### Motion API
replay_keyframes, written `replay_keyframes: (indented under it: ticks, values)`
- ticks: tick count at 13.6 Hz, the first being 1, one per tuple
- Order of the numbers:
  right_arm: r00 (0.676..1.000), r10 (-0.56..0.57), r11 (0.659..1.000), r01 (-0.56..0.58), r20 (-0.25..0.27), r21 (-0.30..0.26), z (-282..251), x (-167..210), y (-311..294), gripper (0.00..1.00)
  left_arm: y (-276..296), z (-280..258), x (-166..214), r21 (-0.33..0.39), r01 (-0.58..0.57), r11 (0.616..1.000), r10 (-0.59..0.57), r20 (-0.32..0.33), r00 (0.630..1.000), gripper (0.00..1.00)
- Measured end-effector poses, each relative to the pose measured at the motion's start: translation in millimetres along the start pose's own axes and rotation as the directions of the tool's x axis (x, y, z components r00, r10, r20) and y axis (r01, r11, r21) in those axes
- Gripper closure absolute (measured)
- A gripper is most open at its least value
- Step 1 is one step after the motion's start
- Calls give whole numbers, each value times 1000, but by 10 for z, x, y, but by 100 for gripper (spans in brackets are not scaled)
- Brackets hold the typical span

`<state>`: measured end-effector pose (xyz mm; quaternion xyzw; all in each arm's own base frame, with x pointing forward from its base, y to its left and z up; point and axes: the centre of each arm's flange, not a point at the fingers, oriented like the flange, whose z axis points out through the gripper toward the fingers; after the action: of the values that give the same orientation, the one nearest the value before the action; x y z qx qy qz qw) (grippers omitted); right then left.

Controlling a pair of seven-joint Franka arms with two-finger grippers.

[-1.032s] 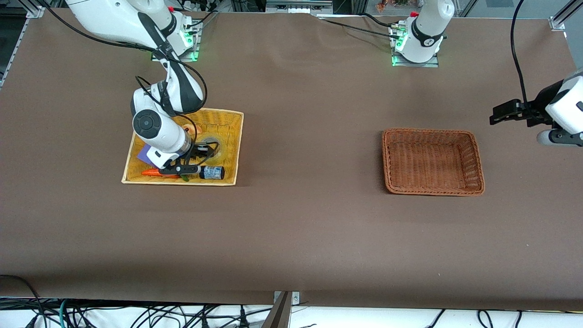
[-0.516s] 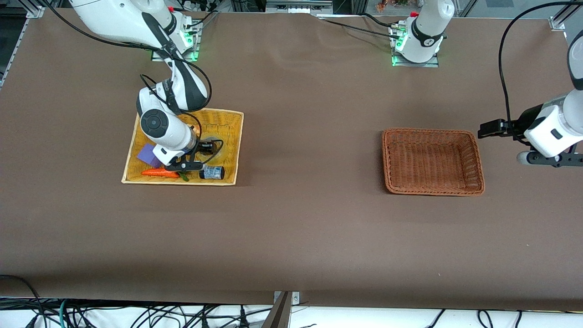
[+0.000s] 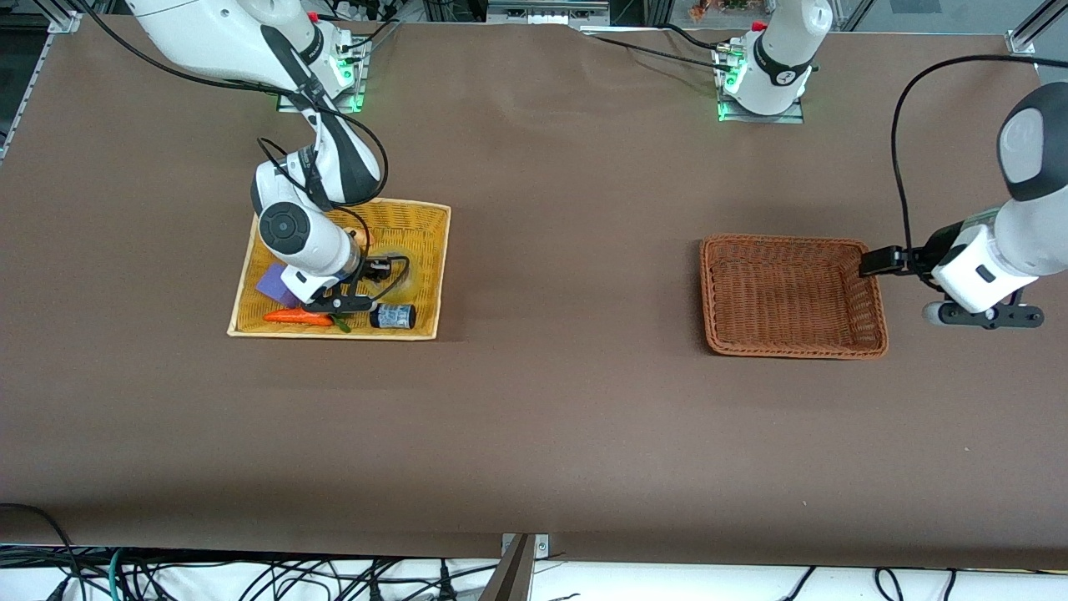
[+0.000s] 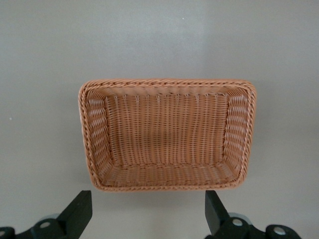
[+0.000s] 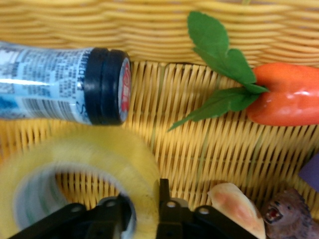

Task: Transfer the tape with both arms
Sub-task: 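Grasp the tape roll with the right gripper while the left gripper approaches the basket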

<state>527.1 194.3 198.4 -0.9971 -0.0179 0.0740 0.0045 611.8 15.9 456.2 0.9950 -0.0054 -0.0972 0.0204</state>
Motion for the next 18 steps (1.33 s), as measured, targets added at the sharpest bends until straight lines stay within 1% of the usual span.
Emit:
replay_keyframes:
  ticks: [3,5,7,9,13,15,18]
  values:
    - [1000,-2,1000,2,-1,0,-44,25,-14,78,-8,256,94,2,1,1000,-1,-1,1000,0]
    - [1000,-3,1000,3,26,-9,-220,108,-42,78,-12,324,110,3,2,1000,-2,-8,1000,0]
    - [999,-7,1000,8,54,-18,-510,216,-79,78,-16,400,122,4,3,1000,-3,-18,1000,0]
    - [998,-13,1000,14,54,-19,-791,296,-109,78,-8,498,130,5,1,1000,-1,-27,1000,0]
    - [998,-57,998,57,20,-11,-1281,413,-156,78,19,720,136,7,-3,1000,3,-45,999,0]
    - [997,-68,998,69,26,-13,-1562,440,-171,78,39,811,130,7,-6,1000,7,-48,999,0]
    - [995,-80,996,82,51,-20,-1961,440,-180,78,91,890,121,7,-15,1000,15,-46,999,0]
